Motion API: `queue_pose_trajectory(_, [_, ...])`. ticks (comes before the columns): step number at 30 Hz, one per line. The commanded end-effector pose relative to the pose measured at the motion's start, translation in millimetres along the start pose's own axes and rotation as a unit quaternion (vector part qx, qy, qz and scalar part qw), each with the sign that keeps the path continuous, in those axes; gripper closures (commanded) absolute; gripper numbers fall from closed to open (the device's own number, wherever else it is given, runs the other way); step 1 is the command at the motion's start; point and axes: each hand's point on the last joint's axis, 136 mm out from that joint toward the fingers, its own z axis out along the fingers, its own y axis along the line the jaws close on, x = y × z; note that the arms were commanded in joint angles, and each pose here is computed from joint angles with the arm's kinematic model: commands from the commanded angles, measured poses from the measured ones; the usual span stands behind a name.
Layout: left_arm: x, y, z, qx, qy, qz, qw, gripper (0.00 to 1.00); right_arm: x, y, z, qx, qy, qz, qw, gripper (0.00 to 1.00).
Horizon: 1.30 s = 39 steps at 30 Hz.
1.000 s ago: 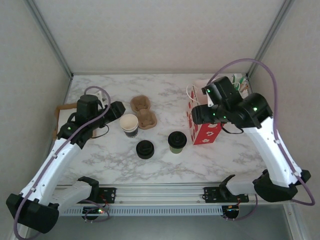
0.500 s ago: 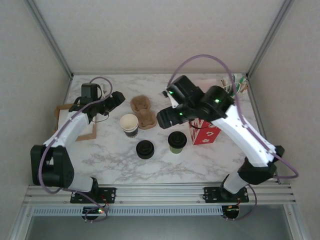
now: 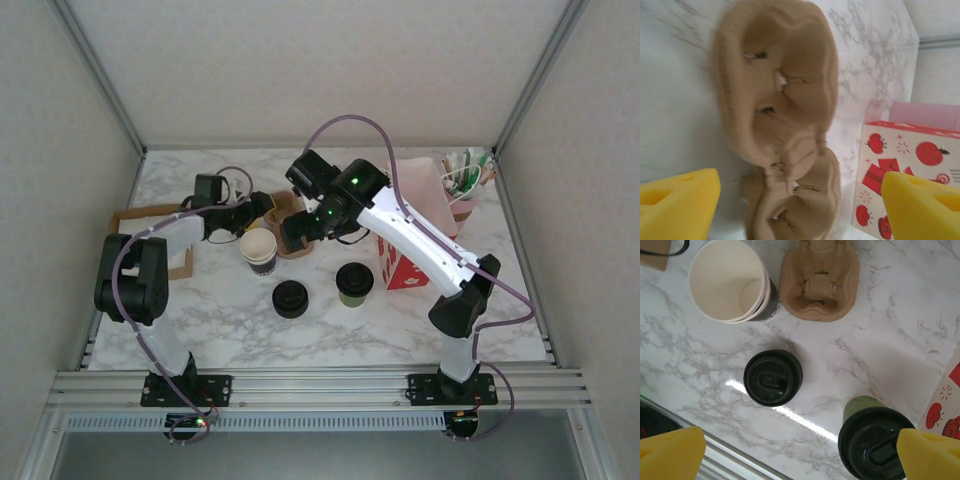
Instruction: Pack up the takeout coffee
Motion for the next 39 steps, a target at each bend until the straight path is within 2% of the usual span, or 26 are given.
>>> queue_pose_trajectory(1, [7.4, -22.0, 13.3, 0.042, 0.011, 0.018, 0.999, 0.16, -9.6, -8.3, -1.6, 0.0, -0.011, 0.029, 1.0, 0.01])
queue_pose_trajectory(7, [21.9, -27.4, 35.6, 0.044, 0.035, 0.022, 0.998, 0.16, -10.9, -24.8, 6.7, 0.021, -0.006, 0.055, 0.998, 0.01])
queue_pose_trajectory(22, [45.4, -43.9, 48.9, 0.063, 0.071, 0.046, 0.994, 0.16, -9.7, -47.2, 13.5, 0.033, -0.006, 0.089, 0.996, 0.01])
queue_pose_trajectory(27, [21.2, -48.9, 26.3, 0.063, 0.042, 0.051, 0.996, 0.16, -9.9, -52.5, 13.7, 0.034, -0.011, 0.1, 0.994, 0.01])
queue_pose_trajectory(33, [-9.4, -77.7, -2.4, 0.072, 0.011, 0.077, 0.994, 0.14, -9.6, -59.3, 17.2, 0.037, -0.013, 0.109, 0.993, 0.01])
queue_pose_trajectory(39, [-64.4, -66.7, 0.6, 0.018, -0.028, 0.077, 0.997, 0.14, -12.2, -62.3, 29.1, 0.042, -0.009, 0.11, 0.993, 0.01])
